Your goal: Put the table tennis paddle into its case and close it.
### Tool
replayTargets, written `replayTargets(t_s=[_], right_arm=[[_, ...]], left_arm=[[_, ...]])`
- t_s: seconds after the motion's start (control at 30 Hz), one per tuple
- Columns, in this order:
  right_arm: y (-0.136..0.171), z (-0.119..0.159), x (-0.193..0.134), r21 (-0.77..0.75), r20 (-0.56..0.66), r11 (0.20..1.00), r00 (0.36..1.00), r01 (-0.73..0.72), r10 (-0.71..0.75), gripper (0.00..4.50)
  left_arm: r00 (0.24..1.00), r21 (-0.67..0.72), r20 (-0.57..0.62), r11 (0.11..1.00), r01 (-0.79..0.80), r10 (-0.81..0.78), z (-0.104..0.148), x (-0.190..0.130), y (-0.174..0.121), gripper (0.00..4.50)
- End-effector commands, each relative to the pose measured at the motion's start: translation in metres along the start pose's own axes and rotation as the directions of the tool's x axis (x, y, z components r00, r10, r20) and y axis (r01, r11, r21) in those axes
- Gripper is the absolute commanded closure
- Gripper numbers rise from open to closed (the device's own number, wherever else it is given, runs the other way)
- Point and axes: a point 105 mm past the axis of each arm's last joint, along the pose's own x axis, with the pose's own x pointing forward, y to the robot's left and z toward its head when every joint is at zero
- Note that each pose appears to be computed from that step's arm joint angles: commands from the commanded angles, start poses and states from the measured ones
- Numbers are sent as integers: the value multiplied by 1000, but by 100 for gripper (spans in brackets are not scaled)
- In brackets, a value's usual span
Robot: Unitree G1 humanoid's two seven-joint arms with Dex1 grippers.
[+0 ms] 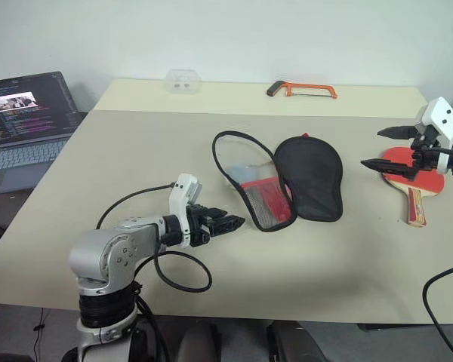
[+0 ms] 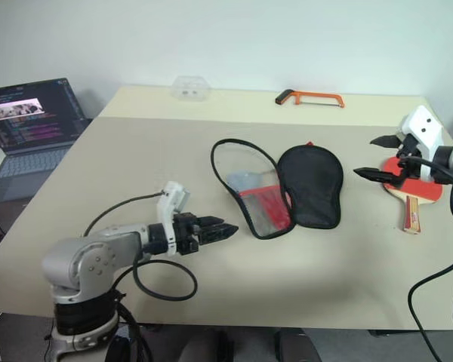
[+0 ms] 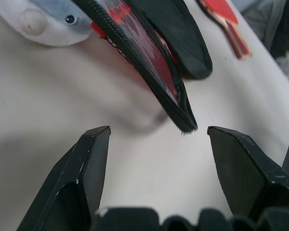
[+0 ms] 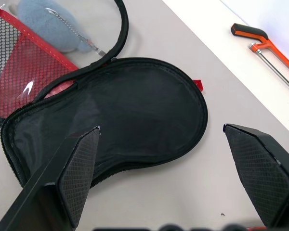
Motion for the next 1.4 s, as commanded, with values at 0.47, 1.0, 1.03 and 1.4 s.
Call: replayTargets(t_s=[0.47, 1.0, 1.03, 1.4], right_arm=[[-4, 20, -9, -39, 57, 999, 998, 38, -35, 0], [-5, 21, -8, -40, 63, 998, 997, 40, -37, 0], [-5, 21, -8, -40, 64, 998, 997, 39, -37, 0], [-5, 24, -3, -44, 73, 999, 997, 28, -25, 0]], left_arm=[[999, 42, 48, 999, -22, 20, 19, 57, -14, 100], [987, 39, 107, 991, -128, 123, 37, 74, 3, 376], [983, 45, 113, 988, -148, 142, 40, 74, 8, 407], [951, 108, 164, 953, -283, 263, 66, 78, 49, 447]])
